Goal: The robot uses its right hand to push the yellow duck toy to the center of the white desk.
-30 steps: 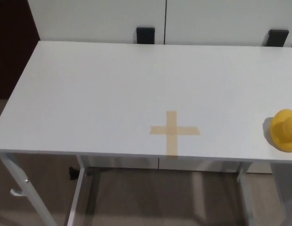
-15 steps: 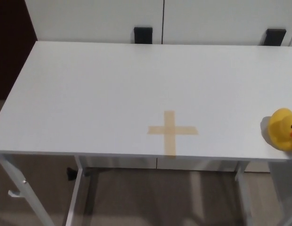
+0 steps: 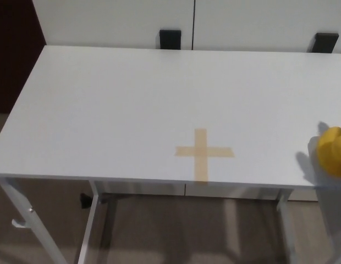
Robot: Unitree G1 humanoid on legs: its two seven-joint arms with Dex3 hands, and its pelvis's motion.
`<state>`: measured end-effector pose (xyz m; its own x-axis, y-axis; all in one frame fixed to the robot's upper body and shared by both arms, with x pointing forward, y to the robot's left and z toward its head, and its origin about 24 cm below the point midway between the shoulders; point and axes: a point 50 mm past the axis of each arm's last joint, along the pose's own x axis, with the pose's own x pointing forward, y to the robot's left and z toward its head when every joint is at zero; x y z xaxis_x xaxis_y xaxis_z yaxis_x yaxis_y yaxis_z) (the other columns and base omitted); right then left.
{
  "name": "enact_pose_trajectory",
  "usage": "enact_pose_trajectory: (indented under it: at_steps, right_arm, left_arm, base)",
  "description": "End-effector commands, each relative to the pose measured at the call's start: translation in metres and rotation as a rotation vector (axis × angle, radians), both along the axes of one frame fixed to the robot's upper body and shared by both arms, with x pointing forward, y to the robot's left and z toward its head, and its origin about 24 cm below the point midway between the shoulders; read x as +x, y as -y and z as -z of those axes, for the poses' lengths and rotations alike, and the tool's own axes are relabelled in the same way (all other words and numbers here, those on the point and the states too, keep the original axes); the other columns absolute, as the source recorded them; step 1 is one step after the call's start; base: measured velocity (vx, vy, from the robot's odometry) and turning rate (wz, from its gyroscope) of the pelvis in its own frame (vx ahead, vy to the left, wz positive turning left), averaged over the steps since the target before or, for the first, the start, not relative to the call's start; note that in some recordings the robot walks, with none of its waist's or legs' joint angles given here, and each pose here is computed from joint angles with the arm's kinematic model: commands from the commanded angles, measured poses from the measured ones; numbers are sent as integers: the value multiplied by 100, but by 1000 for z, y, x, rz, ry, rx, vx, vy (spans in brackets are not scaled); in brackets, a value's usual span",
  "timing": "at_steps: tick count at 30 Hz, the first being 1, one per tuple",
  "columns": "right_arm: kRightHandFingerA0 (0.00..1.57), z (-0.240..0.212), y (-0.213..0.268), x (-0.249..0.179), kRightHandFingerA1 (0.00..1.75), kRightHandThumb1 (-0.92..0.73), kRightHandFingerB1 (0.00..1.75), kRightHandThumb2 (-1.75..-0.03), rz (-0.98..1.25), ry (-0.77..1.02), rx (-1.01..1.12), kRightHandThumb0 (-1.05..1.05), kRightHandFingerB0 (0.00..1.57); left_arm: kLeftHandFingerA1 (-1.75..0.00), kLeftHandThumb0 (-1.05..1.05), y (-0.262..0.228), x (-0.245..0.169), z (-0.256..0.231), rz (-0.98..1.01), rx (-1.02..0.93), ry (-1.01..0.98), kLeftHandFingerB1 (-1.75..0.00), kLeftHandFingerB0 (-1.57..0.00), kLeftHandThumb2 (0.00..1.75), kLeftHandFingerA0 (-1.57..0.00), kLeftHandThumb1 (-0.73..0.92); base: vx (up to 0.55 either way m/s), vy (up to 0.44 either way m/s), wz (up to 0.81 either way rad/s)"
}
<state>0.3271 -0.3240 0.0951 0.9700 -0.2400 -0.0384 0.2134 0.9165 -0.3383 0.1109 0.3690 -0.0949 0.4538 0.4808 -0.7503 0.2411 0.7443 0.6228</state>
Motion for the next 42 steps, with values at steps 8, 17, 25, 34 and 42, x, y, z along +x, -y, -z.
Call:
enact_pose_trajectory:
  at_steps: [8, 17, 25, 34, 42]
  right_arm:
    - [6, 29, -19, 4, 43, -79, 30, -119, 31, -84, 49, -82, 5]
    - [0, 46, -37, 4, 50, -53, 50, -114, 41, -103, 121, -36, 0]
    - [19, 62, -58, 0, 40, -92, 32, -79, 70, -59, 241, -87, 11]
    - [23, 62, -77, 5, 43, -91, 34, -79, 89, -10, 302, -88, 15]
    - [22, 63, -98, 10, 45, -92, 35, -81, 132, 13, 373, -85, 22]
  left_arm:
    - [-50, -19, 1, 2, -1, 43, 15, 12, -50, -79, 61, -76, 68]
    - [-53, -18, 3, 2, 0, 31, -4, 21, -50, -77, 62, -80, 70]
    - [-55, -15, 6, 3, 2, 18, -18, 23, -51, -80, 62, -81, 70]
    - [-55, -16, 6, 3, 3, 21, -16, 20, -49, -77, 61, -82, 72]
    - [-54, -16, 10, -2, 6, 24, -22, 8, -49, -76, 62, -81, 71]
  base:
    - [0, 0, 0]
    - [0, 0, 0]
    - [0, 0, 0]
    - [0, 0, 0]
    - [0, 0, 0]
